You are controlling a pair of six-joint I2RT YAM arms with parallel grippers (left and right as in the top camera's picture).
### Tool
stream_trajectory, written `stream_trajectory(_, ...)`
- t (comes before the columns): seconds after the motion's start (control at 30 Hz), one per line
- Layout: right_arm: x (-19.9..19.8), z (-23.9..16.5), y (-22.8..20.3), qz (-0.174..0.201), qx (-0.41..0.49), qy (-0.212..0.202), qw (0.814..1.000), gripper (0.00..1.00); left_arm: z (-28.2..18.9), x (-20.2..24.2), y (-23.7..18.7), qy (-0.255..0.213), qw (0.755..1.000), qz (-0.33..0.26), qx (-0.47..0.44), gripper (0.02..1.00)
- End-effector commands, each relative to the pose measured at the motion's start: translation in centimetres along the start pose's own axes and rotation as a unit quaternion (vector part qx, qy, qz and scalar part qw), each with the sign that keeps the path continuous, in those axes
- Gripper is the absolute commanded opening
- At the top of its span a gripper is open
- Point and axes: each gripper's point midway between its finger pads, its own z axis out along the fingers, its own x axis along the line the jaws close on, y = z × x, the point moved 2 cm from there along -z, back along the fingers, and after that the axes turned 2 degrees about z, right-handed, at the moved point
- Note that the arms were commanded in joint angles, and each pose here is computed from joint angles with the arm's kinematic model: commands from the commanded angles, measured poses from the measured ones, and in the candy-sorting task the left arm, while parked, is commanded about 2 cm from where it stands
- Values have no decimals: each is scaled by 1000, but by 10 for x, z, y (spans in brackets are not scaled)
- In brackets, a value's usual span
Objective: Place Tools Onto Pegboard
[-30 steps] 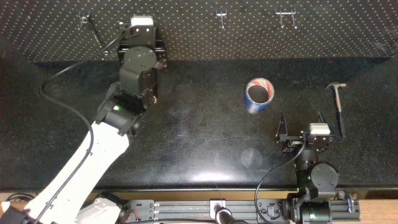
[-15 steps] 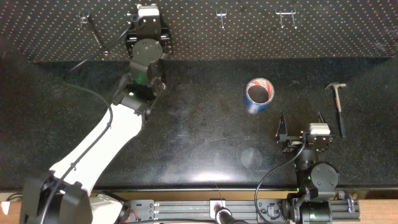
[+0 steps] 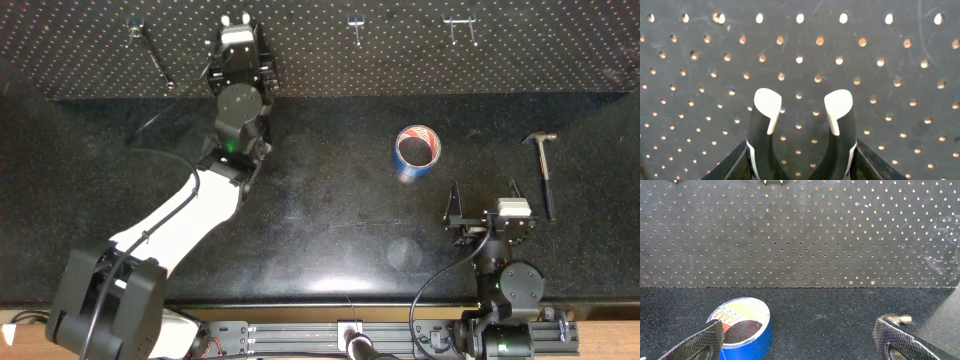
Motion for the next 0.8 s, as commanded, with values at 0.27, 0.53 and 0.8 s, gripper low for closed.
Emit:
stream_trajectory(0.27,0,0,-2,-4,0,0,1000,976,-20,15,-41,8,999,-49,7,29)
stream_trajectory(0.53,0,0,-2,-4,0,0,1000,976,-18,21,-41,16,991,-130,5,996)
stream_trajectory(0.8,0,0,-2,-4,0,0,1000,974,-42,28,3,-15,989,-150,9,996)
